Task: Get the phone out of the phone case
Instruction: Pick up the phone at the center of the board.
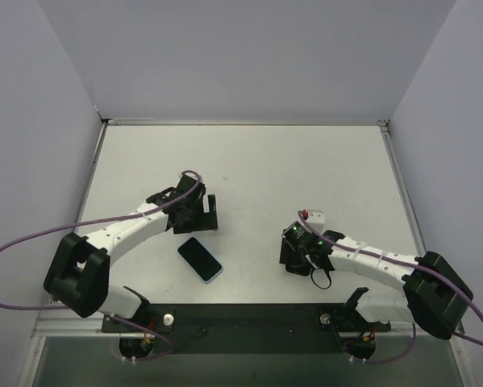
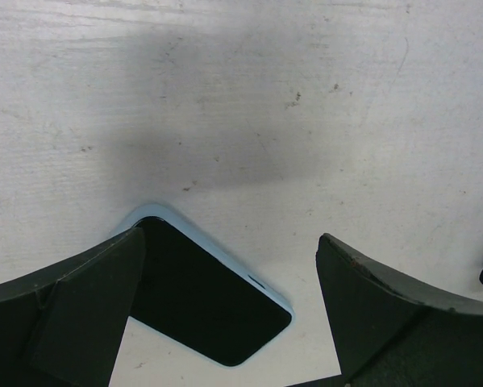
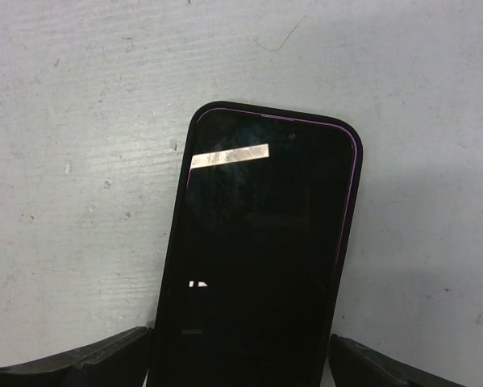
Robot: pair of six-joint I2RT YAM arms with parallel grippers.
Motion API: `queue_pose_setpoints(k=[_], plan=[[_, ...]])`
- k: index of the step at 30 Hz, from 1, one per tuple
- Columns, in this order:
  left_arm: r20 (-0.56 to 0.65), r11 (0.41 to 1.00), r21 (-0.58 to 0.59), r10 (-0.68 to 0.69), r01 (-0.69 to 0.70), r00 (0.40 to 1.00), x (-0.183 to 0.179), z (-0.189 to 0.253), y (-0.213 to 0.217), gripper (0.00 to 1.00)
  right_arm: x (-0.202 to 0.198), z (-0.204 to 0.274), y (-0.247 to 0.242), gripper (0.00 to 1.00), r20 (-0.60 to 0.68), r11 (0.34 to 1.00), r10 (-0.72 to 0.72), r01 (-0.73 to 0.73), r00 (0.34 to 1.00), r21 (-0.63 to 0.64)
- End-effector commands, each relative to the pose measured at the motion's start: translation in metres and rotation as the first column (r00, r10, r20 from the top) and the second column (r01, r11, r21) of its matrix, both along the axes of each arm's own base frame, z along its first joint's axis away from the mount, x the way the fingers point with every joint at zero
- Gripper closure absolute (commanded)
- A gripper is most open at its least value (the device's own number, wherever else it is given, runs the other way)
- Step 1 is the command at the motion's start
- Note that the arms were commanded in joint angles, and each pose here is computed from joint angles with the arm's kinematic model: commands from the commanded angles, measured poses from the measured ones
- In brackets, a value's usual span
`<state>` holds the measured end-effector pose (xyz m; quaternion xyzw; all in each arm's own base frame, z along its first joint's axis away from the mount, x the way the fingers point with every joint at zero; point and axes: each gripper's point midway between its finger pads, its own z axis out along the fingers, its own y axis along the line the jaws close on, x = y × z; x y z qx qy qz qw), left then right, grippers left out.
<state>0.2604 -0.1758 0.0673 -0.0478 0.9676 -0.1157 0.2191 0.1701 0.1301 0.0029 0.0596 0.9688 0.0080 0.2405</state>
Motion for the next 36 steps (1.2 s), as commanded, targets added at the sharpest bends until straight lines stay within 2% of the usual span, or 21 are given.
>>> queue_pose_setpoints(k=[1, 4, 6, 7, 11, 12, 14, 15, 18, 20, 22, 23, 26, 28, 32, 36], plan=[[0.056, 0.998, -0.047, -0.037, 0.040, 0.998, 0.008, 0.026, -0.030, 0.02, -0.017, -0.024, -0.014, 0.18, -0.065, 0.997, -0.032, 0.027, 0.997, -0.077], [0.048, 0.997, -0.029, -0.068, 0.069, 0.997, 0.006, 0.026, -0.037, 0.02, -0.016, -0.021, -0.008, 0.34, -0.053, 0.998, -0.015, 0.011, 0.998, -0.067], [0.027, 0.994, -0.058, -0.089, 0.090, 0.996, 0.002, 0.024, -0.048, 0.03, -0.014, -0.019, -0.003, 0.44, -0.034, 0.999, -0.007, 0.006, 0.999, -0.042], [0.019, 0.991, -0.085, -0.100, 0.101, 0.995, 0.000, 0.025, -0.055, 0.02, -0.013, -0.016, 0.000, 0.55, -0.022, 1.000, -0.005, 0.004, 1.000, -0.020], [0.014, 0.946, -0.290, -0.146, 0.143, 0.989, -0.005, 0.030, -0.099, 0.03, -0.009, -0.005, 0.008, 0.78, 0.010, 0.999, 0.014, -0.014, 1.000, 0.035], [-0.019, 0.924, -0.356, -0.159, 0.142, 0.987, -0.011, 0.031, -0.110, 0.03, -0.008, -0.003, 0.013, 0.78, 0.025, 0.998, 0.023, -0.025, 0.999, 0.060], [-0.039, 0.900, -0.411, -0.173, 0.142, 0.984, -0.010, 0.023, -0.125, 0.04, -0.008, 0.004, 0.026, 0.79, 0.059, 0.985, 0.067, -0.076, 0.996, 0.153], [-0.058, 0.891, -0.435, -0.172, 0.131, 0.983, -0.010, 0.021, -0.130, 0.04, -0.001, 0.012, 0.042, 0.79, 0.114, 0.966, 0.083, -0.108, 0.990, 0.234], [-0.096, 0.850, -0.509, -0.211, 0.134, 0.973, -0.012, 0.014, -0.149, 0.04, -0.002, 0.025, 0.062, 0.79, 0.191, 0.913, 0.128, -0.191, 0.973, 0.362], [-0.088, 0.817, -0.556, -0.239, 0.151, 0.967, -0.012, 0.012, -0.163, 0.04, -0.002, 0.031, 0.066, 0.80, 0.209, 0.902, 0.147, -0.218, 0.967, 0.373], [-0.131, 0.788, -0.601, -0.263, 0.134, 0.956, -0.024, 0.010, -0.174, 0.04, -0.003, 0.032, 0.069, 0.80, 0.213, 0.896, 0.177, -0.247, 0.961, 0.370], [-0.082, 0.753, -0.639, -0.268, 0.156, 0.960, -0.017, 0.014, -0.185, 0.04, -0.003, 0.036, 0.073, 0.80, 0.223, 0.888, 0.191, -0.265, 0.956, 0.375], [-0.091, 0.724, -0.674, -0.273, 0.143, 0.958, -0.022, 0.012, -0.197, 0.04, -0.003, 0.039, 0.079, 0.80, 0.231, 0.879, 0.229, -0.303, 0.946, 0.368], [-0.089, 0.721, -0.676, -0.279, 0.148, 0.956, -0.024, 0.011, -0.203, 0.06, -0.009, 0.041, 0.086, 0.80, 0.226, 0.860, 0.260, -0.331, 0.939, 0.387], [-0.158, 0.763, -0.635, -0.287, 0.125, 0.945, -0.034, -0.012, -0.209, 0.10, -0.008, 0.043, 0.091, 0.79, 0.235, 0.850, 0.256, -0.334, 0.938, 0.407], [-0.201, 0.743, -0.663, -0.298, 0.094, 0.933, -0.043, -0.021, -0.219, 0.18, -0.007, 0.042, 0.092, 0.79, 0.229, 0.856, 0.255, -0.329, 0.939, 0.399]])
